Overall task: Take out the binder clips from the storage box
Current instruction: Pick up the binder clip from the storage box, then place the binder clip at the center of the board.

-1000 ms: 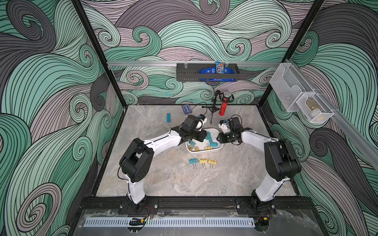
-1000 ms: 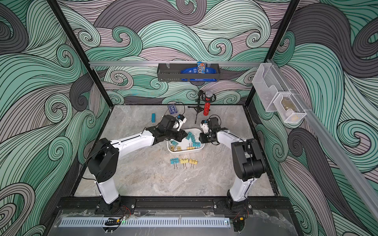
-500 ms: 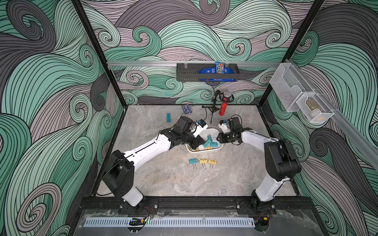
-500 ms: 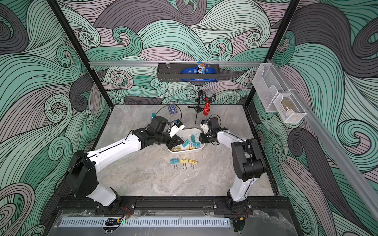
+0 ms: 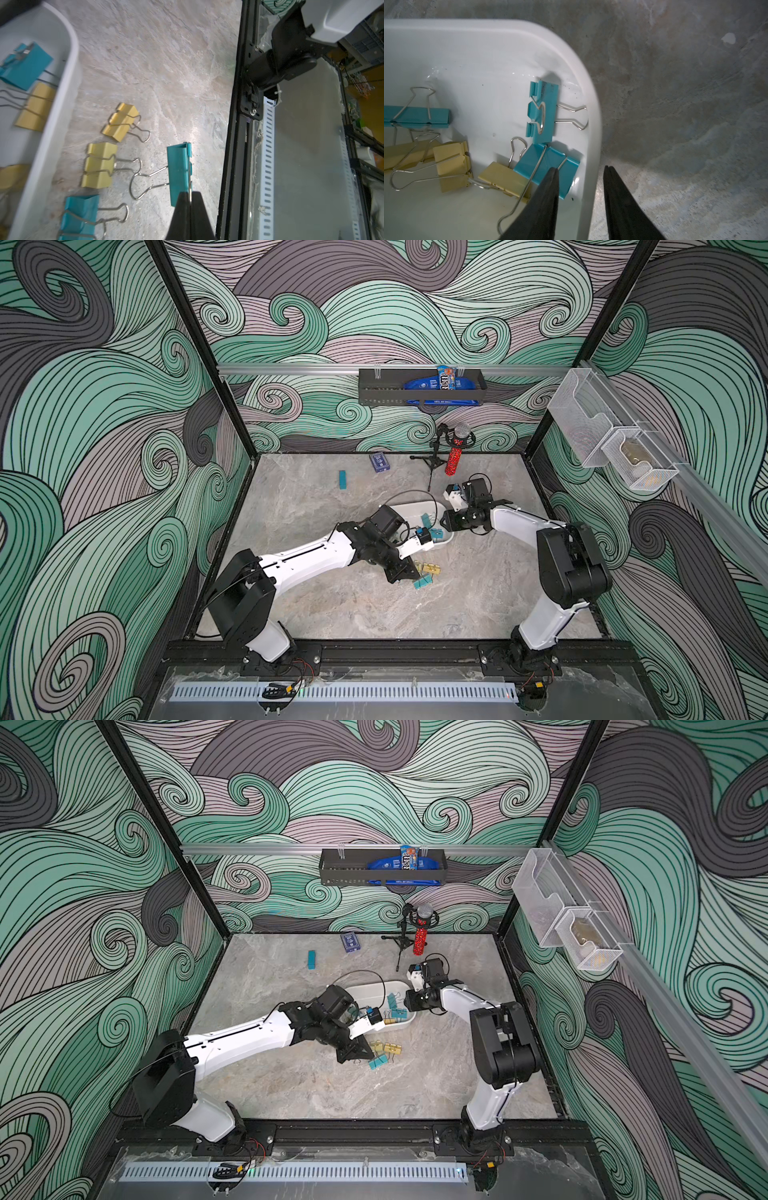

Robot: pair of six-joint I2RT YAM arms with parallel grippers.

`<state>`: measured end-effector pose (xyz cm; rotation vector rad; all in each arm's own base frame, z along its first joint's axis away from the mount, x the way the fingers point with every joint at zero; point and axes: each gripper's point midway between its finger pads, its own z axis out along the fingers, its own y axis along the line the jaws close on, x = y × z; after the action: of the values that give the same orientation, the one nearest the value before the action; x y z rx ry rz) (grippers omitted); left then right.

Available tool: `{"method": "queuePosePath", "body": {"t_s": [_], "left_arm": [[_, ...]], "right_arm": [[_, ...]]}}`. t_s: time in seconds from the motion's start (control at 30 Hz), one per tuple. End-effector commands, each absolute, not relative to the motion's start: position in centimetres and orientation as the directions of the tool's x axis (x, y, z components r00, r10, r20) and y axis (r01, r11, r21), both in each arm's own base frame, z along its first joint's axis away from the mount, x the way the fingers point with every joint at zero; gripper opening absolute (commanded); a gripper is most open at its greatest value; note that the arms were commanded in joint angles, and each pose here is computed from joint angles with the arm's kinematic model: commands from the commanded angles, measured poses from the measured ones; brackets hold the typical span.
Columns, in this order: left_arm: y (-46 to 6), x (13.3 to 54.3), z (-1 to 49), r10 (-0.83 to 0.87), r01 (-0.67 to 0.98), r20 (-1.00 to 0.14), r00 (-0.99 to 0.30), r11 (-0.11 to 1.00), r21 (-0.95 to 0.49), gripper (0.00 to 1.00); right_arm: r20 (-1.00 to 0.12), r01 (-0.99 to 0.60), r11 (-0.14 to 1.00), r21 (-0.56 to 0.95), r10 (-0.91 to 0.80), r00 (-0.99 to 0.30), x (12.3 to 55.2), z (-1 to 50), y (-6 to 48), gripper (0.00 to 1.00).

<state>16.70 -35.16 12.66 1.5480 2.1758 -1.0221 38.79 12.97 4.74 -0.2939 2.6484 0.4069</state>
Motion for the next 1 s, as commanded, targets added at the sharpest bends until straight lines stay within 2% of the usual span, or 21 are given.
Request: {"method": "queuePosePath", "body": {"t_s": [0.0,0.97], "left_arm": [[-35.7,15.0,11.0,0.771,0.903,-0.532,-0.352,0.13,-0.408,0.0],[-41.0,15.6,7.5,0.837,0.923,-0.498,-0.229,0.024,-0.385,0.0]], "right_arm": [[-0.428,-0.276,0.932,0.235,-0.155,-0.89,38.2,3.7,13.0,0.38],[-0.421,-0.273,0.933,0.234,-0.157,-0.894,38.1,3.4,13.0,0.38]]}}
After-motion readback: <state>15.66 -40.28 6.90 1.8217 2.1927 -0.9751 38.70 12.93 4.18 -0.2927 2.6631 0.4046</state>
